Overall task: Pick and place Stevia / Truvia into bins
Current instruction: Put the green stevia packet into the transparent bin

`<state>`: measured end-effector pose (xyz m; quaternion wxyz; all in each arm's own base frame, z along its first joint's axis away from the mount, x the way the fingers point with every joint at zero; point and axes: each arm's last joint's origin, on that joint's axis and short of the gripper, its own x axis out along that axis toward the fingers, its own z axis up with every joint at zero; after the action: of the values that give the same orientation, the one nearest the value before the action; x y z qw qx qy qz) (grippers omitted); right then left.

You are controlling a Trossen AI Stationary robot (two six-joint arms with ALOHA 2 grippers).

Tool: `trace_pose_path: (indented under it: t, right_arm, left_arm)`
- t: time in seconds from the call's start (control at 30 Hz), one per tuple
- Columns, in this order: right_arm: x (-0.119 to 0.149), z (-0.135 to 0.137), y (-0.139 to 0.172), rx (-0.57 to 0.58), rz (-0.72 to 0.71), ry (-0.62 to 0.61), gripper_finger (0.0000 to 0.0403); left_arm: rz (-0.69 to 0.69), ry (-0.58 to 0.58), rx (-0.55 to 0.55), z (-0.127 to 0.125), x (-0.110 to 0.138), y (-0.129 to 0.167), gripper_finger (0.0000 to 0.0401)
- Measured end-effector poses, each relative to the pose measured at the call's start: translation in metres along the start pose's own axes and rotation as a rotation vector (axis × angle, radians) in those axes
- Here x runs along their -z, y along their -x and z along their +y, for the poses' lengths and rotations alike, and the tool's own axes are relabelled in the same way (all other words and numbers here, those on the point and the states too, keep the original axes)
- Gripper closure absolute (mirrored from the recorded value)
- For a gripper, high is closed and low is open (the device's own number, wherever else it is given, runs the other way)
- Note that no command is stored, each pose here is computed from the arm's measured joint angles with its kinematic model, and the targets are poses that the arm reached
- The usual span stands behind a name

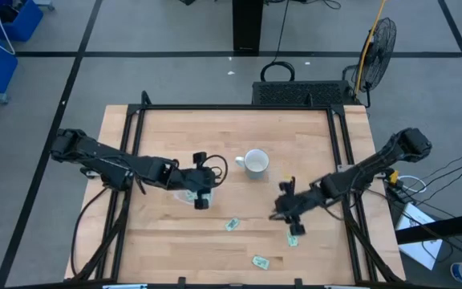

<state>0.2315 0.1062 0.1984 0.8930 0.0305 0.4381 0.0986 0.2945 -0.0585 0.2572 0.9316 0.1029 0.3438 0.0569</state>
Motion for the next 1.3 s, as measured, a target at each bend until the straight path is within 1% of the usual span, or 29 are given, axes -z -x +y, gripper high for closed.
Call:
trace_pose_path:
  t: [0.1,0.23,0.33,0.4,0.5,0.6,0.77,0.93,1.1,1.3]
  right_arm:
    - [0.026,0.011,-0.006,0.02,0.12,-0.056,0.0271]
    - [0.054,0.023,-0.01,0.071,0.164,-0.139,0.0271]
    - [0.069,0.027,-0.013,0.067,0.18,-0.208,0.0271]
    - [0.077,0.029,-0.015,0.055,0.177,-0.238,0.0271]
    - [0.083,0.032,-0.017,0.016,0.143,-0.273,0.027]
    - [0.091,0.035,-0.019,-0.002,0.137,-0.308,0.0271]
    - [0.1,0.036,-0.02,-0.029,0.126,-0.302,0.0271]
    - [0.101,0.036,-0.023,-0.088,0.059,-0.323,0.0271]
    - [0.109,0.032,-0.027,-0.076,0.072,-0.365,0.0271]
    - [0.11,0.031,-0.028,-0.077,0.068,-0.368,0.0271]
  left_arm:
    - [-0.037,-0.032,-0.001,0.0,-0.004,0.0,0.0322]
    - [-0.029,-0.042,-0.011,0.0,-0.003,0.0,0.0322]
    - [-0.026,-0.042,-0.018,0.001,-0.003,0.0,0.0322]
    - [-0.026,-0.061,-0.019,0.001,-0.003,0.0,0.0322]
    - [-0.026,-0.082,-0.021,0.001,-0.003,0.0,0.0322]
    - [-0.024,-0.07,-0.025,0.003,-0.003,-0.001,0.0322]
    - [-0.021,-0.052,-0.037,0.008,-0.003,-0.003,0.0322]
    - [-0.015,-0.039,-0.052,0.013,-0.002,-0.004,0.0322]
    - [-0.012,-0.031,-0.061,0.017,-0.002,-0.005,0.0322]
    - [-0.007,-0.025,-0.068,0.02,-0.002,-0.006,0.0322]
